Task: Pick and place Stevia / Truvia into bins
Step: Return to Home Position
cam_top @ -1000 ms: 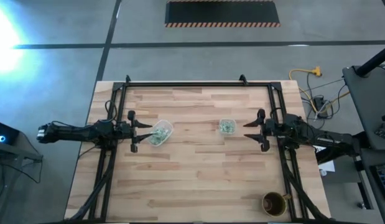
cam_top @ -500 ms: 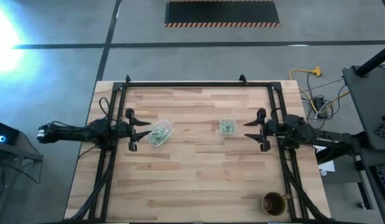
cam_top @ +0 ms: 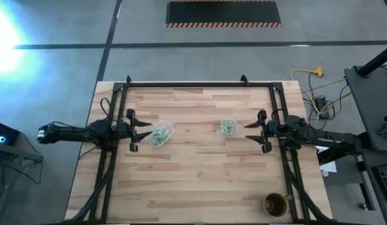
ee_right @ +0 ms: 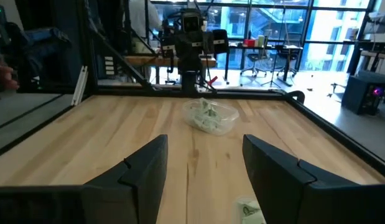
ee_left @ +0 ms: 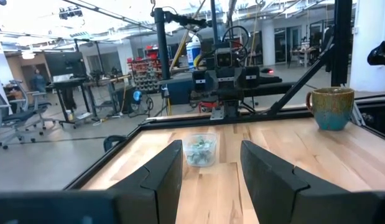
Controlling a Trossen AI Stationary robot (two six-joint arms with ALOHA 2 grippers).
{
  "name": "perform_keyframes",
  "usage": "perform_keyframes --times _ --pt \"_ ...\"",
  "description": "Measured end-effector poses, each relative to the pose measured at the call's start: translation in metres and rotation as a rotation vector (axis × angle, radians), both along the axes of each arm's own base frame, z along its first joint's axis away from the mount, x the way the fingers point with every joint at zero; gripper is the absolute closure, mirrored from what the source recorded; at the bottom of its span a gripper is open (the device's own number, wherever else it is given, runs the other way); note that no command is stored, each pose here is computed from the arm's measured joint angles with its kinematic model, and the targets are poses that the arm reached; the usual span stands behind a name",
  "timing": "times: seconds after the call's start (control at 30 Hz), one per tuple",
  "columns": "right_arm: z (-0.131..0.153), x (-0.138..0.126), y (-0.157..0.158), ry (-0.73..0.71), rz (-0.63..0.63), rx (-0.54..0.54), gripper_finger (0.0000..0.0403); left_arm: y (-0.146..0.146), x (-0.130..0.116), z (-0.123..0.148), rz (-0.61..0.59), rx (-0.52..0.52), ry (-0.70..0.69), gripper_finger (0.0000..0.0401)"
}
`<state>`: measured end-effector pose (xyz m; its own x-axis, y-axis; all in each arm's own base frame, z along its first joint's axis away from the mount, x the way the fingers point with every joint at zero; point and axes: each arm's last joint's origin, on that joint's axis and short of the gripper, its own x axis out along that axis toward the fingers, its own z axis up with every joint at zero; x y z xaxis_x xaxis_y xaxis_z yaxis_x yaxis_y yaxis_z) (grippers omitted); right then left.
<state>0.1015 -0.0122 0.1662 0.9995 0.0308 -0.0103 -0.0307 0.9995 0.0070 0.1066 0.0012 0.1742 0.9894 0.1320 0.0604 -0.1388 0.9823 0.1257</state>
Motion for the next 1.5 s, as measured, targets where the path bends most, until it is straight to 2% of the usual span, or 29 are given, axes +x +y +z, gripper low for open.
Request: perform_keyframes --times 1.5 --pt "-0.0007 0.0000 0.0000 0.007 0.000 -0.022 0.0204 0.0000 0.0005 -0.0006 0.000 0.000 0.007 0.0255"
